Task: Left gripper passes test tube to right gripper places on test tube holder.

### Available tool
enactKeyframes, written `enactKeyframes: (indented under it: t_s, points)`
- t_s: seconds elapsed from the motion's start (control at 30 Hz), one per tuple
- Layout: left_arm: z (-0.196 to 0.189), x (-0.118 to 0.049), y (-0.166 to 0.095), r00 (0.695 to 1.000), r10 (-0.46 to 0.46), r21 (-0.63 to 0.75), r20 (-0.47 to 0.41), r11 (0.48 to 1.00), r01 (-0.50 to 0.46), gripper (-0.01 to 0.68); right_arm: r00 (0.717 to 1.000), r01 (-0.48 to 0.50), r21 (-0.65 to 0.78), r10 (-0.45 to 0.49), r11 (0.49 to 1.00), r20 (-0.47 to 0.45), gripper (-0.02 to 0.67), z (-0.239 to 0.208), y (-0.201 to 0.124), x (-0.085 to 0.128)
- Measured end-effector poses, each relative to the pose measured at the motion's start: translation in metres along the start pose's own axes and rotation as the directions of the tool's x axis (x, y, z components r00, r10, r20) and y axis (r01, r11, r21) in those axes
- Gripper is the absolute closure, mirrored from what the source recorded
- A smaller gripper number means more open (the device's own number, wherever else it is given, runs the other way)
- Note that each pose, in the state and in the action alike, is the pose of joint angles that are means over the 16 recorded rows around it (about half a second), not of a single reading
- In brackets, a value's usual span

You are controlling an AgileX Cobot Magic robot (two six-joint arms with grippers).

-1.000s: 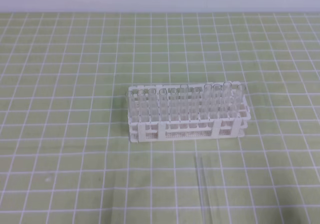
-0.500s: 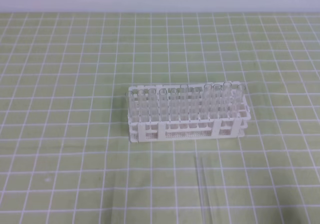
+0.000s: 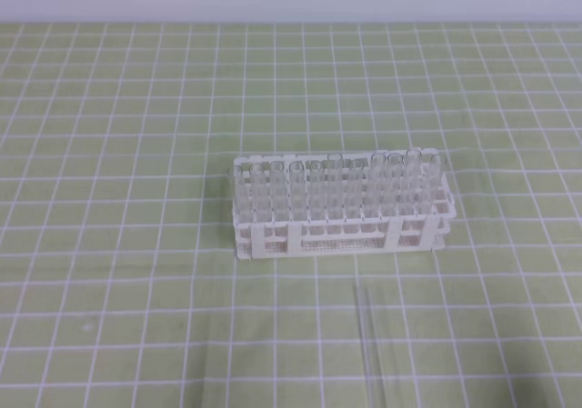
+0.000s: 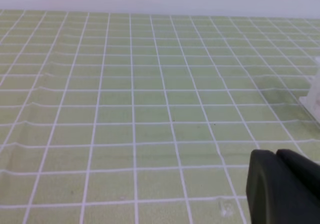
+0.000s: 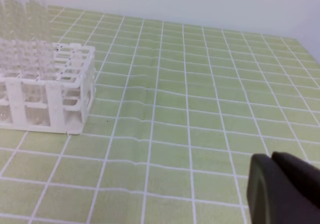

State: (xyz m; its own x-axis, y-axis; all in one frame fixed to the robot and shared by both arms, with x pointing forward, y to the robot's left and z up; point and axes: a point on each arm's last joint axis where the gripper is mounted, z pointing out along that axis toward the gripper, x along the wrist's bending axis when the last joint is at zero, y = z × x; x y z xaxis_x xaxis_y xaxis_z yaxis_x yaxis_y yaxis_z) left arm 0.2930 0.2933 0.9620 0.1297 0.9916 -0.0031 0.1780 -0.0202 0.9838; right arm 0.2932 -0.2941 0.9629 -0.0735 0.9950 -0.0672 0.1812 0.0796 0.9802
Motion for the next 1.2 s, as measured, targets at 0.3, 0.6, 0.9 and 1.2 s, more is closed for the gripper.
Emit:
enactKeyframes:
  t_s: [0.3,0.6,0.9,1.2]
  points:
    - [0.000,0.000,0.003,0.994,-0.108,-0.031,0.007,0.994,0.108,0.676,1.000,0.000,0.000,0.000,1.000,0.000,0.666,0.000,0.000,0.000]
    - [-0.001,0.000,0.013,0.960,-0.279,-0.140,0.037,0.949,0.281,0.676,1.000,0.000,0.000,0.000,1.000,0.000,0.666,0.000,0.000,0.000]
    - [-0.005,0.003,0.028,0.908,-0.408,-0.295,0.099,0.859,0.418,0.676,1.000,0.000,0.000,0.000,1.000,0.000,0.666,0.000,0.000,0.000]
    - [-0.009,0.004,0.042,0.817,-0.548,-0.321,0.179,0.753,0.575,0.676,1.000,0.000,0.000,0.000,1.000,0.000,0.666,0.000,0.000,0.000]
